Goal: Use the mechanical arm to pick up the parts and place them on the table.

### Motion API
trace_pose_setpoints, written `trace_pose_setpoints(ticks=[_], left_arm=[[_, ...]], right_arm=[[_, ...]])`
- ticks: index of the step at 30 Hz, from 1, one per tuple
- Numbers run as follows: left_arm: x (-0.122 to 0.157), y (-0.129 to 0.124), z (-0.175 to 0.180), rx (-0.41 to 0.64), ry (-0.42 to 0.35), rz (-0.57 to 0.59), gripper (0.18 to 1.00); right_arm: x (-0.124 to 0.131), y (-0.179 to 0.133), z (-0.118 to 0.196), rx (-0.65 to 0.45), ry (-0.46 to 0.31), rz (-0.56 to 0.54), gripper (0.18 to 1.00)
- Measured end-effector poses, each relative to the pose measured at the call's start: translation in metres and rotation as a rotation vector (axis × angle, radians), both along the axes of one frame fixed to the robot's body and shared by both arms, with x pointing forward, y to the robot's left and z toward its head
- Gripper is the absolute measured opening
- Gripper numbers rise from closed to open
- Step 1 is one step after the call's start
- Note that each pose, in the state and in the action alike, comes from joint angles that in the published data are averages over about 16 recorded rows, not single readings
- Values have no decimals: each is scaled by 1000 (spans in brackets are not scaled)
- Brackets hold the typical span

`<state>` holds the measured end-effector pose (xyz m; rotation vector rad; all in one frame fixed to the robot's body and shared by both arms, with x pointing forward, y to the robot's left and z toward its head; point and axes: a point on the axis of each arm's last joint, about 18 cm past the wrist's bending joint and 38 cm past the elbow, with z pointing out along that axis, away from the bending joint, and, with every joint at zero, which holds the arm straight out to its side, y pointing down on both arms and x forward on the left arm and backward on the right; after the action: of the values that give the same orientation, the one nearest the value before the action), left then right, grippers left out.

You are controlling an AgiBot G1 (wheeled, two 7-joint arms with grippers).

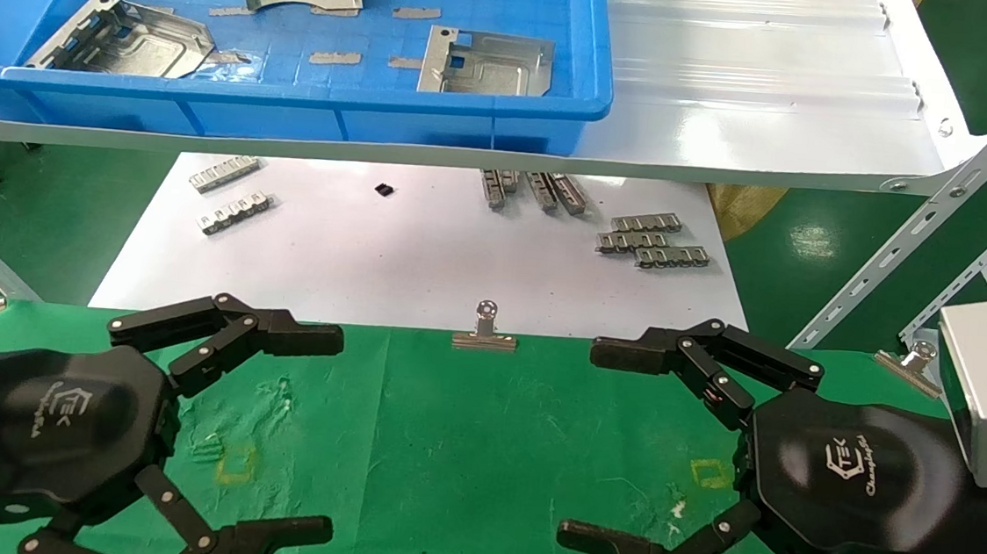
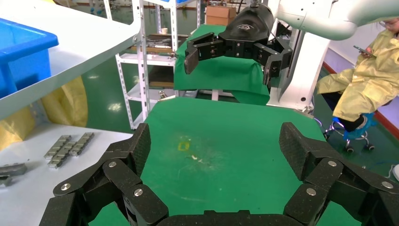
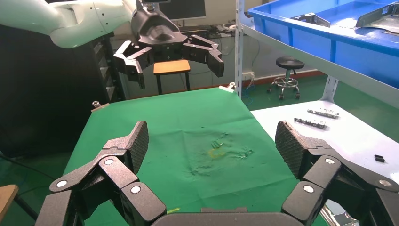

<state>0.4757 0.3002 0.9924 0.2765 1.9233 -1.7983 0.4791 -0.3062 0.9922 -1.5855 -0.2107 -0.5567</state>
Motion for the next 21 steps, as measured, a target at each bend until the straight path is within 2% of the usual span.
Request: trace_pose_setpoints(ticks=[21], left_arm=[[0, 0, 0, 0, 0, 0, 1001]], right_arm=[[0, 0, 0, 0, 0, 0, 1000]])
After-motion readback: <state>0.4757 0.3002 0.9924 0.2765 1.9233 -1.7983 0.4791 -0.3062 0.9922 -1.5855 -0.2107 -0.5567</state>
